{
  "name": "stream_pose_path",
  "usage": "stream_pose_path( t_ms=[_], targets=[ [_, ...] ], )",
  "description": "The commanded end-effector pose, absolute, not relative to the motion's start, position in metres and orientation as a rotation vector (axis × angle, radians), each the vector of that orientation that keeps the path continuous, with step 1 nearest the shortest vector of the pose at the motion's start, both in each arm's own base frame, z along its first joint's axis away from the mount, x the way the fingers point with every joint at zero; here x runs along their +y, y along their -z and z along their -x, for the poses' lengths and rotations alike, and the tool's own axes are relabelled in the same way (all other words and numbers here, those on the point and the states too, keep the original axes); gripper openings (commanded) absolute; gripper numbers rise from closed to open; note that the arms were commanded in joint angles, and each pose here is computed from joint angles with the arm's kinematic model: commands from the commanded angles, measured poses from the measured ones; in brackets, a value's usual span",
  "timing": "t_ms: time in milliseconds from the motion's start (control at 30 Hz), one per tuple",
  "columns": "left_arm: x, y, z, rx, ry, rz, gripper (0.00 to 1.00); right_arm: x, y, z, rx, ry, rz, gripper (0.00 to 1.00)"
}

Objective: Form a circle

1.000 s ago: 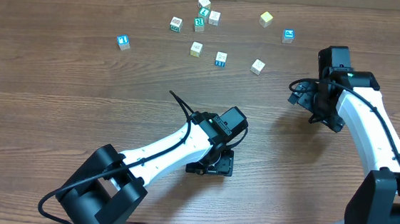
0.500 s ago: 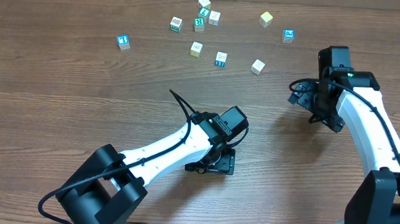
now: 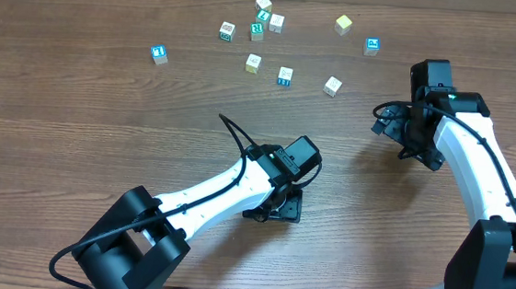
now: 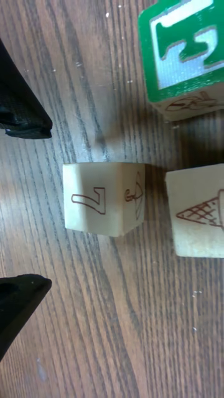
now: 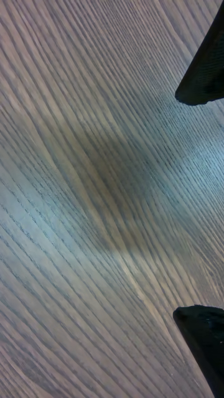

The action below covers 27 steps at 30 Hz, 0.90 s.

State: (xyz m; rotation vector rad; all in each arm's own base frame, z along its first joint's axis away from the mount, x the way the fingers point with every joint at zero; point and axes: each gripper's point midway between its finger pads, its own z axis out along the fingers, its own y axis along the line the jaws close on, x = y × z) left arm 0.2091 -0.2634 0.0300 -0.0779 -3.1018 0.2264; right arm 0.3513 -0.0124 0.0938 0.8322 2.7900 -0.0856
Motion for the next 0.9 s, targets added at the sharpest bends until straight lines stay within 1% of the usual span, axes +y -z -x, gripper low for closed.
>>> stream_pose_path(
  t_ms=[0,33,67,133,400,567,867],
  targets=[
    [-0.26,-0.025,-0.212,-3.115,-0.192,0.088,0.67,-0.016,-0.104,-0.355,2.754,0.086,-0.833,1.0],
    [-0.261,-0.025,-0.213,-3.119,-0.193,0.089,0.67,-0.016,-0.104,-0.355,2.754,0.086,-0.833,1.0],
    [-0.261,-0.025,-0.214,-3.124,-0.195,0.091,0.61,-0.016,-0.104,-0.355,2.754,0.086,-0.833,1.0],
    [-0.263,-0.025,-0.216,-3.132,-0.209,0.113,0.57,-0.016,-0.104,-0.355,2.754,0.086,-0.833,1.0],
    [-0.265,-0.026,-0.221,-3.159,-0.213,0.125,0.53,-0.016,-0.104,-0.355,2.754,0.086,-0.833,1.0],
    [-0.264,-0.026,-0.222,-3.165,-0.206,0.119,0.49,-0.016,-0.104,-0.355,2.754,0.086,-0.833,1.0],
    [-0.26,-0.025,-0.226,-3.189,-0.173,0.08,0.49,-0.016,-0.104,-0.355,2.754,0.086,-0.833,1.0]
  ],
)
